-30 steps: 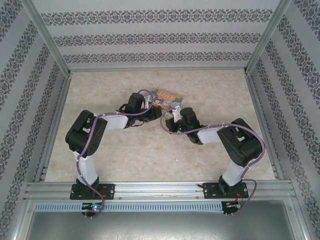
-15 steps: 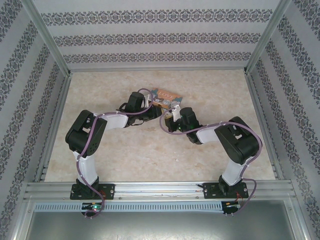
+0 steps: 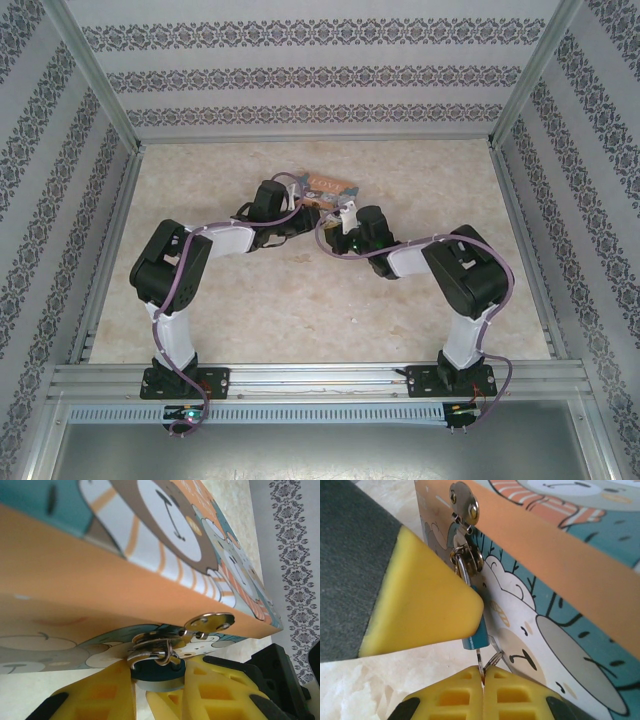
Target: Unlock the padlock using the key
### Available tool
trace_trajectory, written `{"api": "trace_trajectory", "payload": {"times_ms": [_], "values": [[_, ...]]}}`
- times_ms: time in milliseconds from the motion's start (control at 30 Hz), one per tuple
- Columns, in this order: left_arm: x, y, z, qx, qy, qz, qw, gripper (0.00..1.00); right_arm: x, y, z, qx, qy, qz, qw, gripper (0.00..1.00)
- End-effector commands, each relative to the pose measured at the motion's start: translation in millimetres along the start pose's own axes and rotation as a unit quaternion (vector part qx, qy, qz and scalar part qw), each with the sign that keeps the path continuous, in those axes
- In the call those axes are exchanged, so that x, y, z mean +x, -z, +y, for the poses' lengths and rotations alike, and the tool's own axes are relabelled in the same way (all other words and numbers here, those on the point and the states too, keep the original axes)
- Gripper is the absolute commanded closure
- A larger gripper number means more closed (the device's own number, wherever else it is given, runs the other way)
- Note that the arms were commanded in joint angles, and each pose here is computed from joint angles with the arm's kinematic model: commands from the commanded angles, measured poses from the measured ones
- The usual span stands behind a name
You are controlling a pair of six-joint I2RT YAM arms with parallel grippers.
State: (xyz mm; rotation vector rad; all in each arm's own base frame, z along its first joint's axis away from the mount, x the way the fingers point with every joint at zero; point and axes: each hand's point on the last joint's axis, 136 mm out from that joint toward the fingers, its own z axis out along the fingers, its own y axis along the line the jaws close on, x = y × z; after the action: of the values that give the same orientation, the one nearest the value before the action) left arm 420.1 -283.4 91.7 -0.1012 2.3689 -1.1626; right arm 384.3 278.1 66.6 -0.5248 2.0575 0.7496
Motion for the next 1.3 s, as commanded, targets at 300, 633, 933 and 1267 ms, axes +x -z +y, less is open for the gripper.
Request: {"api": "trace_trajectory", "payload": {"times_ms": [300,633,933,1267], "values": [[18.6,-8.6,-24.5,0.051,-0.012,0.045,0.998,0.77,-21.4,-13.9,8.4,-0.054,-0.032,-0.066,0.996,1.00],[18.5,-20.3,-1.3,0.041,0.001,0.035,0.999,0.76,12.4,-22.7,-2.8,-0.052,-0.073,-0.029,0.996,1.00],[9.9,-8.7,9.5,0.030,0.004,0.013,0.999,0.60,35.8,-24.8,-10.1,-0.049,-0.108,0.001,0.993,1.00],[-10.9,48.3,17.3,0.007,-0.008,-0.063,0.998,0.43,34.2,-24.5,-4.7,-0.066,-0.128,0.009,0.990,1.00]]}}
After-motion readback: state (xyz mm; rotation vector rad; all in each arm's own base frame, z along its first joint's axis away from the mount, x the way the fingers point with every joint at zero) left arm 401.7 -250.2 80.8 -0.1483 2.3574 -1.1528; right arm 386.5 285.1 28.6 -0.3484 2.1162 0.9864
